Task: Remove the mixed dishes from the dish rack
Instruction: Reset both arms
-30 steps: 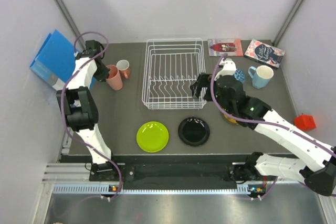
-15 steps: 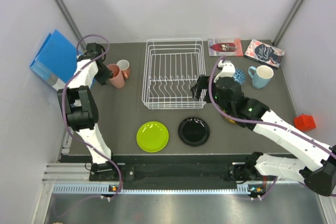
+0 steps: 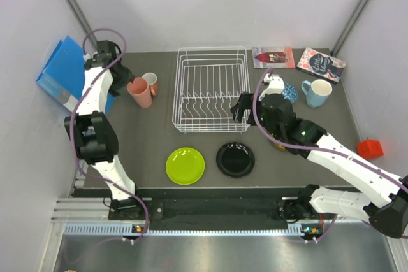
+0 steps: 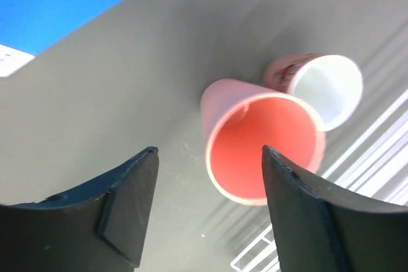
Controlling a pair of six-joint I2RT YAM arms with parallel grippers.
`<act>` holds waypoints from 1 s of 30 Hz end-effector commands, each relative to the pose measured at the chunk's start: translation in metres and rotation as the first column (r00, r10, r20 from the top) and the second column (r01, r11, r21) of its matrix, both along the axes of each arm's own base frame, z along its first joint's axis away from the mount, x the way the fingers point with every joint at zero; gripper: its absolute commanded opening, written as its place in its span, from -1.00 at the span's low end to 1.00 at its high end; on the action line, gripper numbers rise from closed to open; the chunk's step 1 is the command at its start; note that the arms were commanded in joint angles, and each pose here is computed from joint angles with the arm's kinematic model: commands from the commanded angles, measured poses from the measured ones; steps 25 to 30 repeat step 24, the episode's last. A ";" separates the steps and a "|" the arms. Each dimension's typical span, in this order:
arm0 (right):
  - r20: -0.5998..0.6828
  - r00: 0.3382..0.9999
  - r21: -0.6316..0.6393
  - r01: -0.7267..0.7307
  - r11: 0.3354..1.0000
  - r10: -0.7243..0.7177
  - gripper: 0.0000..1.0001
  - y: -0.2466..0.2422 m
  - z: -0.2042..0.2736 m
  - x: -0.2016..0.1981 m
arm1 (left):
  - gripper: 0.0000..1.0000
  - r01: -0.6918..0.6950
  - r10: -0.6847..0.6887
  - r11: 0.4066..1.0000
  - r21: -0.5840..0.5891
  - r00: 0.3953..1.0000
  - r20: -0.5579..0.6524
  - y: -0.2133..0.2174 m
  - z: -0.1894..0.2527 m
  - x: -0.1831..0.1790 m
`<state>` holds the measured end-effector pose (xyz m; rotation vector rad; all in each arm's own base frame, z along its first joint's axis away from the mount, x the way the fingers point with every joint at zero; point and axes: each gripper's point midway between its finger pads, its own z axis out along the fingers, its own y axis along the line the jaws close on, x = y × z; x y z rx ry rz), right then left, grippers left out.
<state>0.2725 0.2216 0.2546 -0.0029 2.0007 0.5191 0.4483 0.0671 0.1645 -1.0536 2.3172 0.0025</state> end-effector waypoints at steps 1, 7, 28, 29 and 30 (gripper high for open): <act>0.031 1.000 0.045 -0.007 0.999 0.006 0.91 0.004 0.013 0.004 | 0.46 -0.034 0.028 0.999 0.036 0.985 0.169 0.006 0.083 -0.007; 0.077 0.997 0.072 -0.020 0.997 0.014 0.94 0.002 0.026 0.002 | 0.56 0.086 -0.105 0.994 0.070 0.930 0.353 -0.044 0.157 -0.024; 0.108 0.987 0.038 0.113 0.993 -0.117 0.94 -0.035 0.017 -0.001 | 0.98 0.534 -0.631 0.776 0.337 0.672 0.389 -0.249 0.110 -0.133; 0.108 0.987 0.038 0.113 0.993 -0.117 0.94 -0.035 0.017 -0.001 | 0.98 0.534 -0.631 0.776 0.337 0.672 0.389 -0.249 0.110 -0.133; 0.108 0.987 0.038 0.113 0.993 -0.117 0.94 -0.035 0.017 -0.001 | 0.98 0.534 -0.631 0.776 0.337 0.672 0.389 -0.249 0.110 -0.133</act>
